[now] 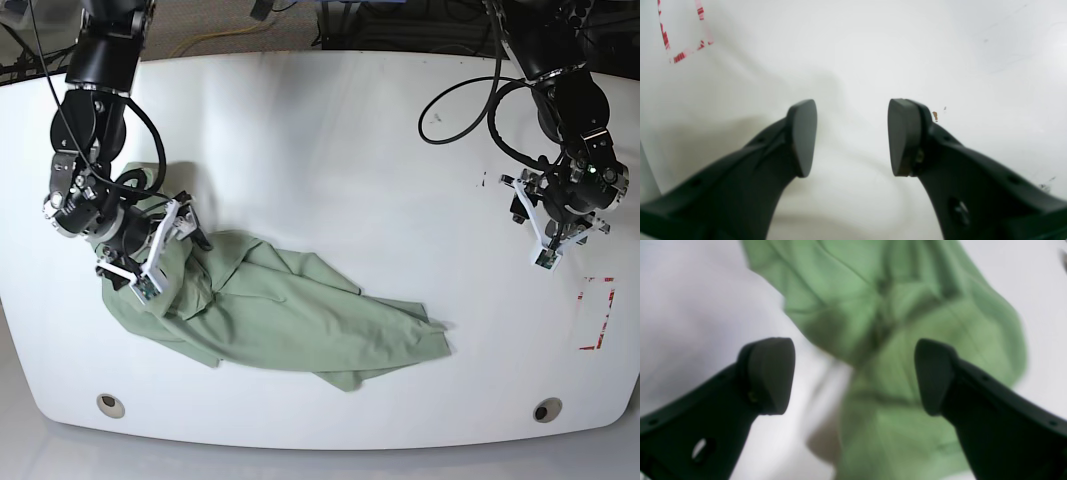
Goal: Fold the T-shirt properly
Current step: 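Lay the shirt down, open the left gripper, and drag it with the right gripper, then drag the shirt with the right gripper and grasp its edge with the left gripper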
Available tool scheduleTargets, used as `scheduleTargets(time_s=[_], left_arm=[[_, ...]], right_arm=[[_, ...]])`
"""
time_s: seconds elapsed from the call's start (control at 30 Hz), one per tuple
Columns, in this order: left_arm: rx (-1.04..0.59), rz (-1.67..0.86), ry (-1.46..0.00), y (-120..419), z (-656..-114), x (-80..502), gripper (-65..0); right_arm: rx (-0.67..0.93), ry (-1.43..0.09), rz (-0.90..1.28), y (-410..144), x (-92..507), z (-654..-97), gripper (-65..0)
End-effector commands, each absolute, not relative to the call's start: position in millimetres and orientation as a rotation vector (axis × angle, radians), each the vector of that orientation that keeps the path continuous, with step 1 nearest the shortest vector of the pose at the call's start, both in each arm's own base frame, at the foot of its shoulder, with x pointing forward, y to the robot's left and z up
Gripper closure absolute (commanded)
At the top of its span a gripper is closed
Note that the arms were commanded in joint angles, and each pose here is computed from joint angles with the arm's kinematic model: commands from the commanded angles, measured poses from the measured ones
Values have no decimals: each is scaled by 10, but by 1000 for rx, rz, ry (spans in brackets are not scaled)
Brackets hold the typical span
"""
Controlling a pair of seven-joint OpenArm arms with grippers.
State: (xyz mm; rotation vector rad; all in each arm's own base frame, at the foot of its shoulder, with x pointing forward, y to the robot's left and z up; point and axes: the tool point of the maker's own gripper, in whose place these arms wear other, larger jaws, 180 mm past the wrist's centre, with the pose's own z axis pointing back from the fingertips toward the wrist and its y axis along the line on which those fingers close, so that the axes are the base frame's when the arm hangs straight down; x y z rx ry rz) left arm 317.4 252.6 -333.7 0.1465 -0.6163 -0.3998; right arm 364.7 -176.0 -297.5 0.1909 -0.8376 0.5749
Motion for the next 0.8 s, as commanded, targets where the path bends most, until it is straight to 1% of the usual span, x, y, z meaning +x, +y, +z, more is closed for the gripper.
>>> scheduleTargets(time_s=[0.0, 0.2, 0.37, 0.63, 0.77], left_arm=[[163, -405, -663, 2538, -3195, 3262, -312], [162, -405, -664, 2536, -3194, 3263, -312], [162, -405, -664, 2536, -3194, 3263, -312], [165, -406, -662, 2546, -3195, 3257, -312], [165, -405, -662, 2551, -3194, 3256, -312]], right_arm=[[204, -844, 591, -1736, 3834, -2934, -539], [320, -813, 627, -1397, 4106, -3172, -539], [382, -777, 621, -1265, 4268, -3400, -539], [432, -754, 588, -1194, 4428, -3689, -539], [408, -733, 617, -1178, 4417, -3909, -534]])
